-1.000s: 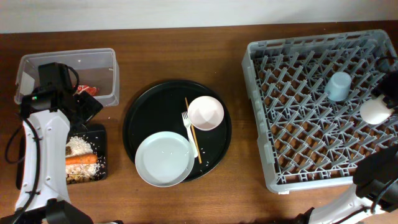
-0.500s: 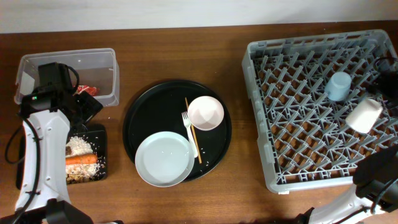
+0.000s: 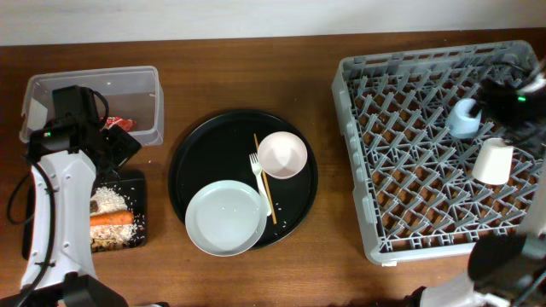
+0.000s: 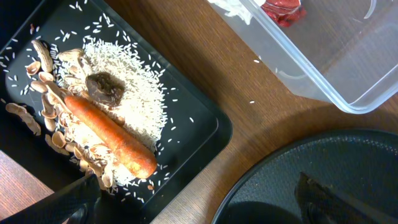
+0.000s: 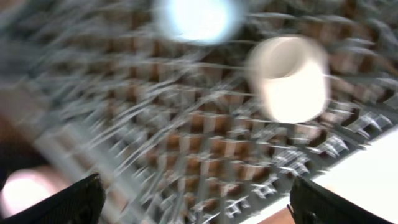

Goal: Sort waste into correct bins and load items into the dishwasher rack
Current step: 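Carry the white cup to the rack, set it down, release, then return the right gripper to the pink bowl and grasp its rim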

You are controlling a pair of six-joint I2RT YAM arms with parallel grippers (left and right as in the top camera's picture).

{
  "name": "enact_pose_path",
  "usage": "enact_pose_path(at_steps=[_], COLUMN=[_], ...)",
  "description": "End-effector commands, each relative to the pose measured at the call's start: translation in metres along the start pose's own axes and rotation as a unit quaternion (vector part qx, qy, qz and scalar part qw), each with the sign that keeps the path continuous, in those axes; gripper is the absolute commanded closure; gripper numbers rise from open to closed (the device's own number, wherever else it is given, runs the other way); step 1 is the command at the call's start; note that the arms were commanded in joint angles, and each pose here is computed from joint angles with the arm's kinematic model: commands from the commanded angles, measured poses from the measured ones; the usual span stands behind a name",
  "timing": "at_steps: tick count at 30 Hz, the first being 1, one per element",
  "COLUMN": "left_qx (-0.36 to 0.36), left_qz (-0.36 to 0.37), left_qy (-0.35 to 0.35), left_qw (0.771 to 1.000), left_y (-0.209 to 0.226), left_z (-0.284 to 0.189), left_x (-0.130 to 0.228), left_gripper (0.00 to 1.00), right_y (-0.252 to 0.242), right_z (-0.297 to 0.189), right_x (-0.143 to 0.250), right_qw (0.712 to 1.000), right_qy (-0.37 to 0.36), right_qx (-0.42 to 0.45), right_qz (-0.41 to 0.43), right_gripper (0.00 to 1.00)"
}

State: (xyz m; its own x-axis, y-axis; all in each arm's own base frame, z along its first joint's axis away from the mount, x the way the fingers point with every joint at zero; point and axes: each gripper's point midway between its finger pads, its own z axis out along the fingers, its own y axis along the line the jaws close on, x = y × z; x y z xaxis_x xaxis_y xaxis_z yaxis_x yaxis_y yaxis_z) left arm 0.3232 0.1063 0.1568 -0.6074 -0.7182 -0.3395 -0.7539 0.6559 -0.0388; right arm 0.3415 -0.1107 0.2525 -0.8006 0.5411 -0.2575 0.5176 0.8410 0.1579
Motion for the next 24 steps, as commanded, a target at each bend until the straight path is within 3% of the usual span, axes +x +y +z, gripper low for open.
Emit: enact_pose_path(at_steps=[1, 6, 10, 17, 24], left_qx=[-0.001, -0.001, -0.001, -0.001, -0.001], left_qz=[-0.008, -0.008, -0.008, -0.008, -0.008], left_qy=[-0.003, -0.003, -0.003, -0.003, -0.003], left_qw=[1.0, 1.0, 1.0, 1.0, 1.0], left_y=[0.001, 0.001, 0.001, 0.001, 0.001], left_z=[-0.001, -0.001, -0.001, -0.001, -0.001], left_x=[-0.003, -0.003, -0.003, -0.003, -0.003], left_gripper=[0.01, 0.01, 0.01, 0.01, 0.01], right_y=[0.077, 0.172, 0.232, 0.299, 0.318], right_z=[-0.008, 0.014, 0.044, 0.114, 0.166], right_x=[0.032, 0.085, 0.135, 0.209, 0.239], right_qw=[0.99, 0.95, 0.916, 0.881, 0.876], right_qy=[0.014, 0.03, 0.052, 0.092, 0.09], right_qx=[-0.067, -0.101, -0.12, -0.117, -0.073], right_qz=[-0.123, -0.293, -0.379, -0.449, -0.467], right_gripper=[0.07, 0.22, 0.47, 0.53, 0.52])
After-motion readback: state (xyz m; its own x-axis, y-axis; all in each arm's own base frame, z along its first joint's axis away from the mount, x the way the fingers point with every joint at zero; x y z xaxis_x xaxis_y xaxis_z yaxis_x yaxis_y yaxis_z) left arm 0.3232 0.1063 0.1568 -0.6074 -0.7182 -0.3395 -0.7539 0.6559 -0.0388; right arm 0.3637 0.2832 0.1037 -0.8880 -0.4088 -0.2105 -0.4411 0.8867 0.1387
